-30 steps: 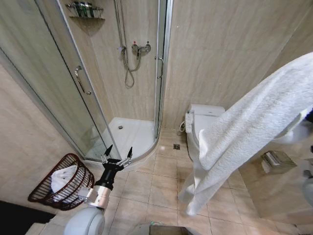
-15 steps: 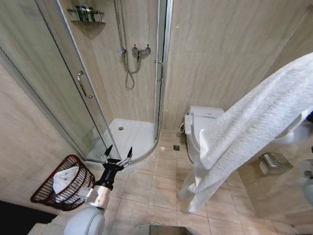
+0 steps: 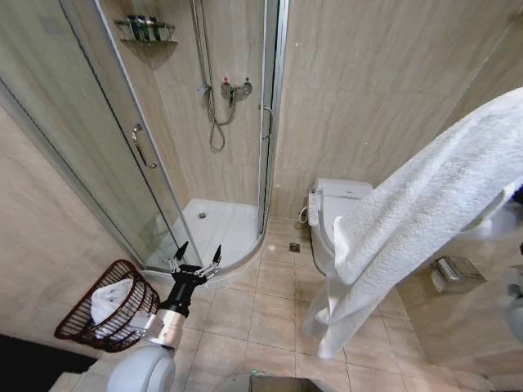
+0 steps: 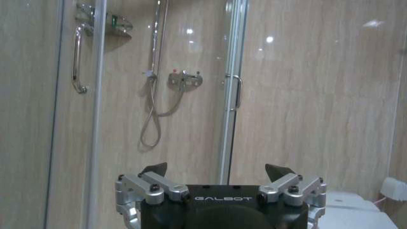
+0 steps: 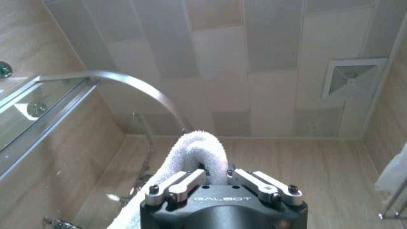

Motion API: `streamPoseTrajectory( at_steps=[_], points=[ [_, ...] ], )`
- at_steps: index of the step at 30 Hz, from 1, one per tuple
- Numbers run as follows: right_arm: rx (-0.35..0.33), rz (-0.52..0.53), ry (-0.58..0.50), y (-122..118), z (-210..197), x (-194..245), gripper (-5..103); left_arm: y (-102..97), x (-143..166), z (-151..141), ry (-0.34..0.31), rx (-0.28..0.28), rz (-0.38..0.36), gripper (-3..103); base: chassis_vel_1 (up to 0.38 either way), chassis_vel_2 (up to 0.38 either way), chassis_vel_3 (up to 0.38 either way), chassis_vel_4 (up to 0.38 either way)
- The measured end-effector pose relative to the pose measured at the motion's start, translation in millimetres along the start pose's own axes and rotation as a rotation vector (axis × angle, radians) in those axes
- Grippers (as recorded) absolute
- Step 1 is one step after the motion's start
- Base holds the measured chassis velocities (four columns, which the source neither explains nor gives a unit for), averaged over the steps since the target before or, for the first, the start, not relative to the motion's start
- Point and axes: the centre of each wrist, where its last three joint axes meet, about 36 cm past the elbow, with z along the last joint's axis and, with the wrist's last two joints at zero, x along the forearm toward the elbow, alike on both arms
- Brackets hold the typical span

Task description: Discard the used towel into the hamper.

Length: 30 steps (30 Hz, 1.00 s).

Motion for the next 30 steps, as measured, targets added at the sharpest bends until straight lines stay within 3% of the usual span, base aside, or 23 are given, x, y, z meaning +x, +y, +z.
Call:
streamPoseTrajectory(
  at_steps=[15,30],
  points=[
    [0.001,-0.005,-0.006,0.7,-2.2,-1.0,5,0.0,0.0,0.0,0.000,0.000,0.000,100,0.007,0.008,0.011,0.009],
    [-0.002,-0.004,-0.008,1.7,-3.7,-3.6,5,0.0,0.0,0.0,0.000,0.000,0.000,100,0.099,0.079,0.082,0.089]
  ],
)
